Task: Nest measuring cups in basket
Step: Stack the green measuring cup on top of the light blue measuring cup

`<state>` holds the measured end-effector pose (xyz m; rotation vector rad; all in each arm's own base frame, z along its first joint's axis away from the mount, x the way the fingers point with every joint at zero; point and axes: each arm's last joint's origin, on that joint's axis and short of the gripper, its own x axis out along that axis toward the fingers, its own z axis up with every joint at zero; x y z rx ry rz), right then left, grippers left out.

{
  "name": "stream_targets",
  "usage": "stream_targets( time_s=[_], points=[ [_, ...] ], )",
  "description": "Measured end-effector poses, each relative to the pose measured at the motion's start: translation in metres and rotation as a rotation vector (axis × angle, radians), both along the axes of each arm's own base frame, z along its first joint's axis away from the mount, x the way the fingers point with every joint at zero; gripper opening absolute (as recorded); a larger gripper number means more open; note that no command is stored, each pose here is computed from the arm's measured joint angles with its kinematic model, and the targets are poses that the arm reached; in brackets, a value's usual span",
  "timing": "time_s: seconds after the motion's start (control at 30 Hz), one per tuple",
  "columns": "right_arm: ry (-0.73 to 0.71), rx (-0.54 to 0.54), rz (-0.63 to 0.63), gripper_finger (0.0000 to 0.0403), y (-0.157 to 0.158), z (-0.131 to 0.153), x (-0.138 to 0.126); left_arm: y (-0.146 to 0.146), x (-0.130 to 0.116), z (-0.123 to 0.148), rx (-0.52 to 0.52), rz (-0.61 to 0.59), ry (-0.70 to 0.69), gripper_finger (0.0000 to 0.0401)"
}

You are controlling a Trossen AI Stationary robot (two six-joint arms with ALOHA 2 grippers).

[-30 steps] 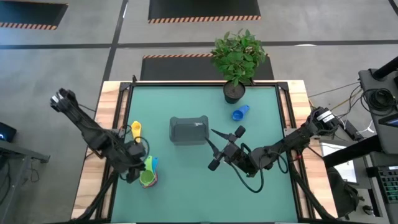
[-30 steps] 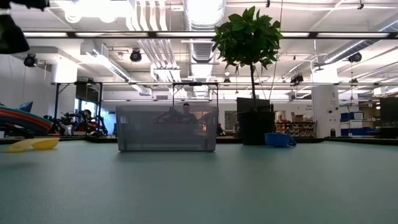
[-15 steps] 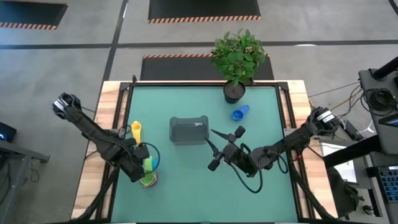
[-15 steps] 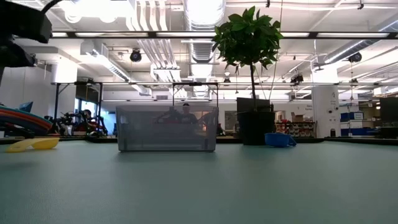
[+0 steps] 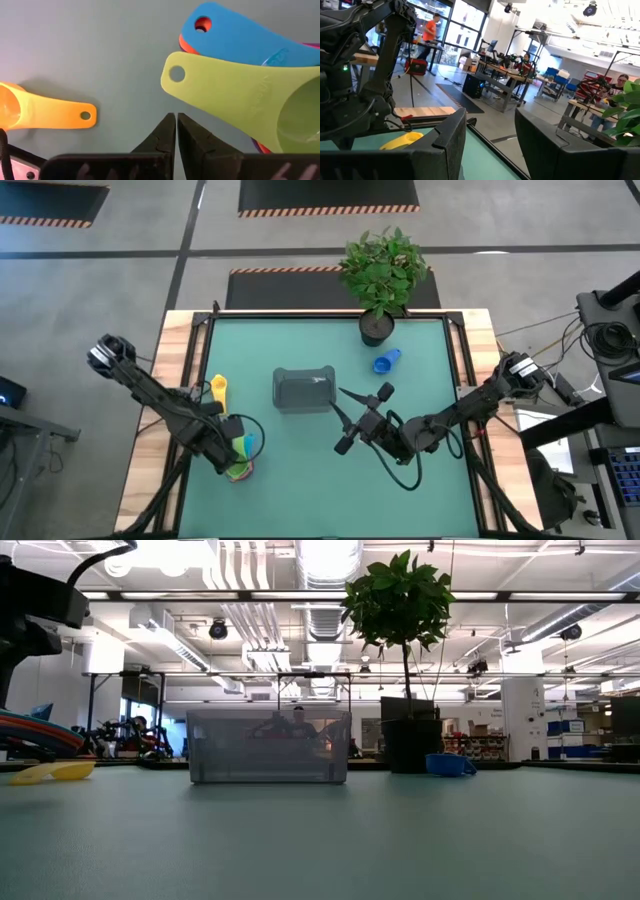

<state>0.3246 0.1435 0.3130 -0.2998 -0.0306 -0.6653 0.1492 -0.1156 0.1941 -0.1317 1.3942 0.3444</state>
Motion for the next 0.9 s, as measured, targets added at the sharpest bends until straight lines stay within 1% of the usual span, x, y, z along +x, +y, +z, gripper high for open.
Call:
stream_targets(
  time_s=[0.37, 0.9],
  points=[
    [0.0, -0.001, 0.0, 0.0157, 0.0, 0.0, 0.0, -0.0015, 0.0017, -0.0006, -0.009, -0.017, -0.011, 0.0],
    [0.0, -0.001, 0.0, 0.0157, 0.0001, 0.0, 0.0, -0.0049, 0.0075, 0.0036, -0.024, -0.027, -0.072, 0.0]
  ],
)
